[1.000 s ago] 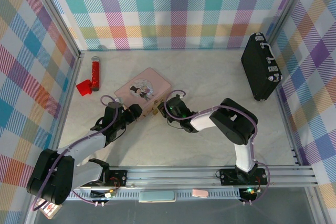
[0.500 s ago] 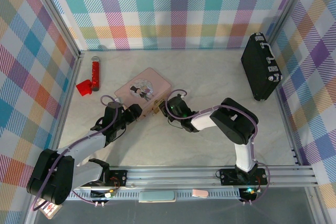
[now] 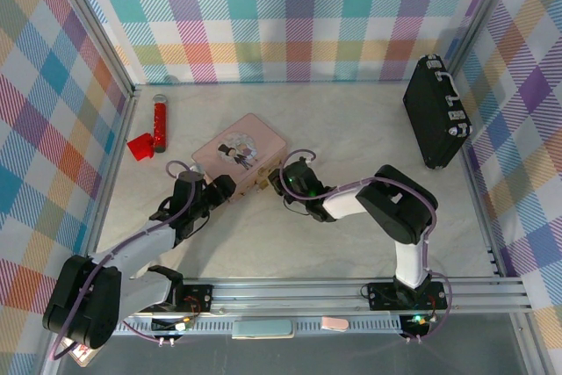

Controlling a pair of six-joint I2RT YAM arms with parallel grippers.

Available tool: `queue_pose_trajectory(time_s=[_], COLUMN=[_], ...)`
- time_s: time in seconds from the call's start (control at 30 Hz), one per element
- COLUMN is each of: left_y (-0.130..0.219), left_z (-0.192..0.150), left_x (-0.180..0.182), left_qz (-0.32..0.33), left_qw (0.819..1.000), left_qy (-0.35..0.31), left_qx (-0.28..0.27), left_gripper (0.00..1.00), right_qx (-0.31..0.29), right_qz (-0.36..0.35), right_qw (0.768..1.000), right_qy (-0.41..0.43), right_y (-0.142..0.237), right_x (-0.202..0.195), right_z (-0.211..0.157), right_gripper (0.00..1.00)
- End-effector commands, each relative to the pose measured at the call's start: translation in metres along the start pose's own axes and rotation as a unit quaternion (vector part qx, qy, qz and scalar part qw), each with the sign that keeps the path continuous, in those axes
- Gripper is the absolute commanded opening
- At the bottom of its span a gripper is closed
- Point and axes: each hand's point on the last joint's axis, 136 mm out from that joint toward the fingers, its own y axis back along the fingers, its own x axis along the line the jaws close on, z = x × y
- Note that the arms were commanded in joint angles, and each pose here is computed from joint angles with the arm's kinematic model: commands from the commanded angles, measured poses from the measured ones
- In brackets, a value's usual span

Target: Unlock a padlock with a key

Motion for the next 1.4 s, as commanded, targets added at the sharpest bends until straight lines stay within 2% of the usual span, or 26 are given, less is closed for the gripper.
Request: queue_pose_trajectory(time_s=[0.0, 0.37, 0.9, 1.07, 1.37], left_y=[0.002, 0.001, 0.004, 0.01, 0.027], left_z=[-0.006, -0.008, -0.003, 0.002, 0.017], left_x=[0.01, 0.003, -0.013, -0.013, -0.007], left_qz=[0.018, 0.003, -0.017, -0.012, 0.0], left_qw=[1.0, 1.0, 1.0, 1.0, 1.0], left_qy=[-0.002, 0.0, 0.002, -0.002, -0.017], left_qx=[0.004, 0.013, 0.019, 0.016, -0.005], left_gripper=[0.73, 0.73, 0.75, 0.76, 0.78], right_qx=[-0.017, 0.003, 0.003, -0.004, 0.001], right_qz=[-0.017, 0.002, 0.016, 0.007, -0.052], right_qw=[1.0, 1.0, 1.0, 1.0, 0.989], right_qy=[0.012, 0.002, -0.007, 0.019, 0.135], right_y=[0.006, -0.005, -0.006, 0.007, 0.053], right_x=[-0.008, 0.002, 0.014, 0.013, 0.0], right_z=[0.01, 0.003, 0.017, 0.023, 0.047], right_gripper=[0.0, 0.0, 0.0, 0.0, 0.0])
